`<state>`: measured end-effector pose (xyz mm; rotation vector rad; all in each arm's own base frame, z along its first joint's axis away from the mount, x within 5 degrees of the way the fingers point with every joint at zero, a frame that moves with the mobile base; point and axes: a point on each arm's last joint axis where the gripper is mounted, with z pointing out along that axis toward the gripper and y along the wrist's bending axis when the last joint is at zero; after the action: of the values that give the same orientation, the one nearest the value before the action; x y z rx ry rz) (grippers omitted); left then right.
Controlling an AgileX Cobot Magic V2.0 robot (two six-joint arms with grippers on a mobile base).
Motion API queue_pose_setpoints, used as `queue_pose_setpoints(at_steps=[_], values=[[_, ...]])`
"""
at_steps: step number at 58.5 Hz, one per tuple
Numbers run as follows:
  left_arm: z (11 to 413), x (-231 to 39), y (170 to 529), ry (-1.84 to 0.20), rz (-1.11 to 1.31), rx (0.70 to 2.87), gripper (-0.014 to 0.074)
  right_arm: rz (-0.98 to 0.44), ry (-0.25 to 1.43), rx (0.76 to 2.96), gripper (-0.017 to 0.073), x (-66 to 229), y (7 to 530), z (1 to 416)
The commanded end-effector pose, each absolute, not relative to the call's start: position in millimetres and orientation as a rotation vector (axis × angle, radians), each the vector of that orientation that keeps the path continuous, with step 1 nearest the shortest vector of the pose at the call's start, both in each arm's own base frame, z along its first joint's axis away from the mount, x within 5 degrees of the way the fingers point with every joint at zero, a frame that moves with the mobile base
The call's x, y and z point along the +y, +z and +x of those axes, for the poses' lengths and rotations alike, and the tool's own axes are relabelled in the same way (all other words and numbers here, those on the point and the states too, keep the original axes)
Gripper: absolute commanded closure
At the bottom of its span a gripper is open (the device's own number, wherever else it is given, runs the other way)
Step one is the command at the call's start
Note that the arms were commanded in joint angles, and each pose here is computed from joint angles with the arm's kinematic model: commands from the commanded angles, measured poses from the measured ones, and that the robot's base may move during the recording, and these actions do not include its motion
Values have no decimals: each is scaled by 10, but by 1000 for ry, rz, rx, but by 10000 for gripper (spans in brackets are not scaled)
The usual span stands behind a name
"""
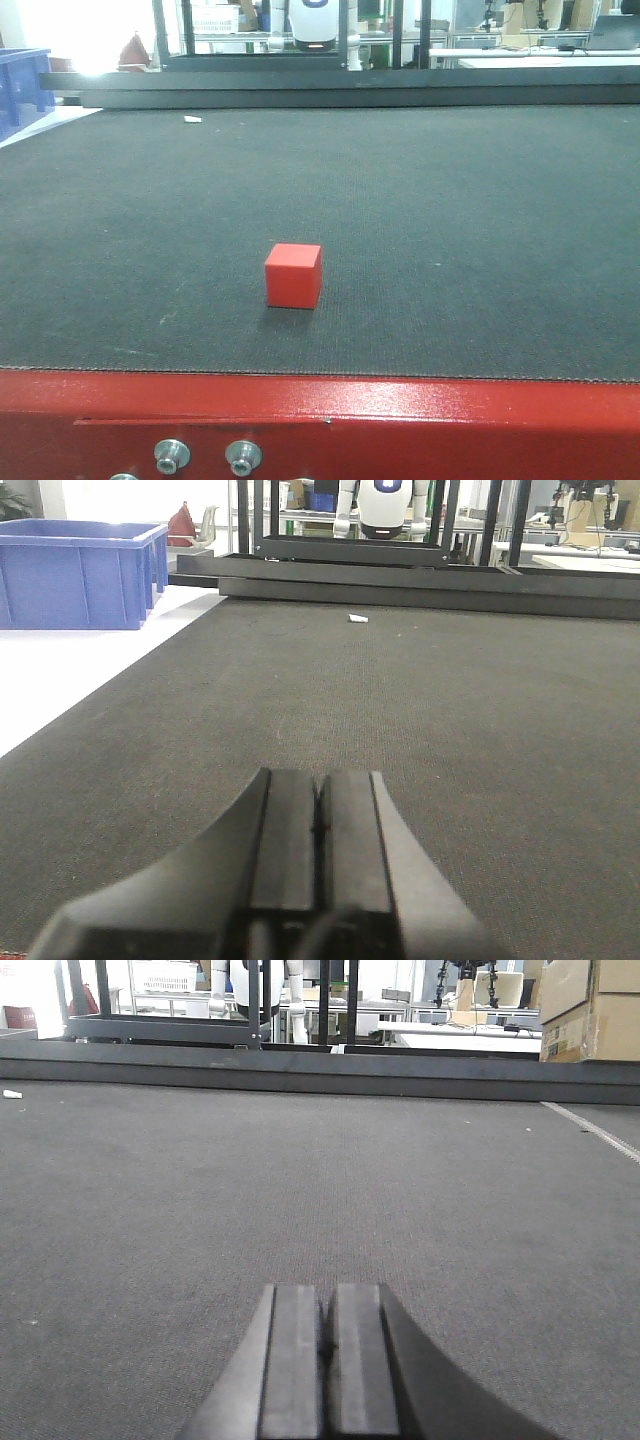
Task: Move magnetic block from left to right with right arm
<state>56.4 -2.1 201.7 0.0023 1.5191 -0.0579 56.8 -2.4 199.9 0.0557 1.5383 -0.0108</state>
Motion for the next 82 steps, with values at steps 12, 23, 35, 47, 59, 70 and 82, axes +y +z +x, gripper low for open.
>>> queue_pose_setpoints(at_steps=[12,23,35,47,59,70,82], values=[[555,-23,2062,-70,-2,1438,711,52,-26,1428,503,-29,2095,544],[555,-23,2062,-70,-2,1438,711,51,-26,1427,503,-29,2096,544],[555,-23,2062,-70,-2,1438,711,67,1,1373,503,-27,2160,533],[555,-23,2062,-70,-2,1438,711,67,4,1404,503,-23,2397,510],[555,-23,2062,-70,-2,1438,711,69,9,1603,503,-19,2652,569],[555,-23,2062,-70,-2,1438,711,92,41,1882,503,-12,2722,775],[555,-23,2062,-70,-2,1438,711,111,57,2133,503,-18,2708,1121]])
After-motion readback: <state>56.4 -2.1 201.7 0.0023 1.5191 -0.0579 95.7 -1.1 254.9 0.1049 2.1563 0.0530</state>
